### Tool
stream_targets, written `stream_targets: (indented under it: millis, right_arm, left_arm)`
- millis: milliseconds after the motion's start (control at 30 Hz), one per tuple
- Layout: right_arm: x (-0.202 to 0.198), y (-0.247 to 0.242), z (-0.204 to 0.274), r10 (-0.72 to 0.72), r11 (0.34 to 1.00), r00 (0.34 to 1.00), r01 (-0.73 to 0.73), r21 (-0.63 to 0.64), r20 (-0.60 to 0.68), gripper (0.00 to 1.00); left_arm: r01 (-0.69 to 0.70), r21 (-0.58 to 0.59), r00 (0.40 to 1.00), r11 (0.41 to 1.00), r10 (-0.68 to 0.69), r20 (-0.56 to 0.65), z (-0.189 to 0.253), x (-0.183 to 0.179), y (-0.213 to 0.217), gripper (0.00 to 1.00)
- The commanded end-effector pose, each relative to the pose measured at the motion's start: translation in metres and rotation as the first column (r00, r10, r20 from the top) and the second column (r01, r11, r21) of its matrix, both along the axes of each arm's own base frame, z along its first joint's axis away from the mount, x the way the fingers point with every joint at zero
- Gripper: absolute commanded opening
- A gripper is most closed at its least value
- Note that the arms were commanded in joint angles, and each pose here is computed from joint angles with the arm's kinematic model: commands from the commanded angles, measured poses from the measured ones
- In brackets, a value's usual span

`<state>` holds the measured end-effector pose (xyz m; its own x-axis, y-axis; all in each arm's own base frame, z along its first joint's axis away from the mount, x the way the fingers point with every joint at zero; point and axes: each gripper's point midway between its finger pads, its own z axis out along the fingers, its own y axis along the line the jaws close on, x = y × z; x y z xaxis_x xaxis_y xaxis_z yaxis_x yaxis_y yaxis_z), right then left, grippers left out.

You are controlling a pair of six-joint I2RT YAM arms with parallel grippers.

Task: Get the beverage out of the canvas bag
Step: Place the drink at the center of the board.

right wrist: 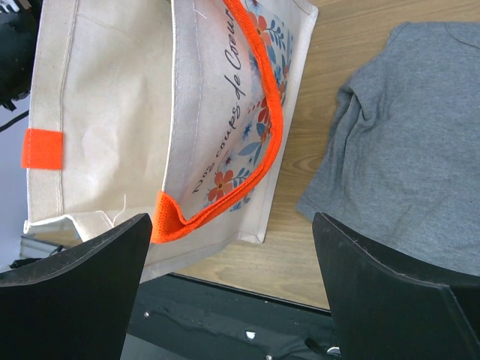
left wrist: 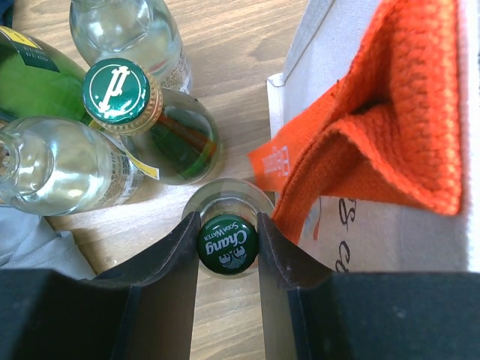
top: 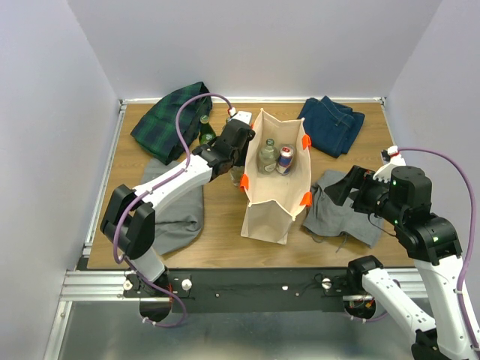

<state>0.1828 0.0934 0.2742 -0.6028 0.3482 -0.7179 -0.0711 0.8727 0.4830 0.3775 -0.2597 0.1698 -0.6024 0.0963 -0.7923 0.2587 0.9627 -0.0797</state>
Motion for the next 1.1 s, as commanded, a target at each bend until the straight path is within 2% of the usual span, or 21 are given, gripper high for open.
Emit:
stream_targets:
  millis: [0, 167, 233, 333, 367, 400, 433, 700, 800, 1067]
  right_arm:
    - [-0.002, -0.004, 0.000, -0.012, 1.000, 1.000, 0.012, -0.019, 0.005, 0.97]
    - [-0.002, -0.004, 0.000, -0.011, 1.000, 1.000, 0.011, -0.016, 0.002, 0.97]
    - [-0.002, -0.003, 0.000, -0.010, 1.000, 1.000, 0.010, -0.015, 0.003, 0.97]
    - [-0.001, -0.002, -0.002, -0.008, 1.000, 1.000, 0.008, -0.013, -0.004, 0.97]
    - [-0.001, -0.002, -0.003, -0.005, 1.000, 1.000, 0.005, -0.012, -0.005, 0.97]
    - [0.000, -0.002, -0.003, -0.005, 1.000, 1.000, 0.005, -0.012, -0.006, 0.97]
    - [0.000, -0.001, -0.003, -0.003, 1.000, 1.000, 0.003, -0.009, -0.005, 0.97]
    - [0.001, 0.000, -0.003, 0.002, 1.000, 1.000, -0.002, -0.010, -0.006, 0.97]
    - [0.001, 0.000, -0.003, 0.001, 1.000, 1.000, -0.001, -0.009, -0.005, 0.97]
    - [0.000, -0.001, -0.004, -0.001, 1.000, 1.000, 0.001, -0.010, -0.006, 0.97]
  left_arm:
    - [-0.032, -0.072, 0.997, 0.997, 0.038, 0.075, 0.028, 0.016, -0.009, 0.00]
    - [-0.041, -0.058, 0.997, 0.997, 0.045, 0.062, 0.027, 0.014, -0.005, 0.00]
    - [-0.049, -0.049, 0.997, 0.998, 0.052, 0.059, 0.027, 0.013, -0.003, 0.13]
    - [-0.050, -0.040, 0.997, 0.998, 0.052, 0.059, 0.028, 0.012, 0.000, 0.17]
    - [-0.052, -0.041, 0.997, 0.998, 0.055, 0.062, 0.030, 0.011, 0.001, 0.21]
    - [-0.056, -0.038, 0.996, 0.998, 0.059, 0.063, 0.030, 0.011, 0.002, 0.30]
    - [-0.058, -0.035, 0.996, 0.998, 0.060, 0.065, 0.031, 0.011, 0.003, 0.31]
    - [-0.056, -0.024, 0.997, 0.998, 0.057, 0.060, 0.034, 0.009, 0.005, 0.36]
    - [-0.058, -0.022, 0.996, 0.998, 0.060, 0.061, 0.034, 0.009, 0.006, 0.44]
    - [-0.061, -0.013, 0.997, 0.998, 0.062, 0.054, 0.030, 0.008, 0.007, 0.50]
